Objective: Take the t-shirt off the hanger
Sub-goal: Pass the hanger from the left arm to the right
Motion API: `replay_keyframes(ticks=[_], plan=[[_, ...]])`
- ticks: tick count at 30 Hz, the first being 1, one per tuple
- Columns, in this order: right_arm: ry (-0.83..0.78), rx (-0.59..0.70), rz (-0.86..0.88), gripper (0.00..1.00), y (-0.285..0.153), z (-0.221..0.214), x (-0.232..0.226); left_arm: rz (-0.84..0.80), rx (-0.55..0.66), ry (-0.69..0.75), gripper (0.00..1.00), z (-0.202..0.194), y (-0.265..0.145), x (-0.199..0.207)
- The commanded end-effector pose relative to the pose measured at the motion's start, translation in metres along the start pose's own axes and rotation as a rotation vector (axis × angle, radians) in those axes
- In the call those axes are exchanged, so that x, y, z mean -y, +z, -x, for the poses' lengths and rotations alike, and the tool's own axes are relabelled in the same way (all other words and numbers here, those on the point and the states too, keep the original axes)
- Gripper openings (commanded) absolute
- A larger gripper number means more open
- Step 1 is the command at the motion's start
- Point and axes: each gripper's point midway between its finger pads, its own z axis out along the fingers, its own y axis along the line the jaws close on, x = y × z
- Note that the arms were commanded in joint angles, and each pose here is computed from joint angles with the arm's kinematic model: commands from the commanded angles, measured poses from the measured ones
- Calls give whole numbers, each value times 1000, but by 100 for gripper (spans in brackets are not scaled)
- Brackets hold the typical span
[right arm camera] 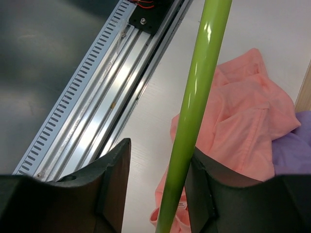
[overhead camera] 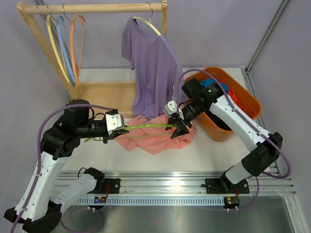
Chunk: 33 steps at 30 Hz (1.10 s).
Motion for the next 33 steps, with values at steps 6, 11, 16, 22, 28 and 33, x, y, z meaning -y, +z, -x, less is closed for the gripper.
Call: replay_keyframes(ticks=[6,11,16,22,28,33], plan=[[138,0,40,48,-11,3,-46,68,54,66,0,15,-7,-9],[146,3,36,32,-13,4,-49,79,53,63,0,11,-7,-8],[173,18,26,0,-15,11,-50,95,60,59,0,11,-6,-11],[268,40,-79,0,-26,26,-45,221,95,60,10,20,-16,-25],[405,73,-164,0,-37,26,-46,523,127,23,82,36,-57,-57],[445,102,-230,0,-42,33,-39,687,172,-7,99,55,-94,-66]])
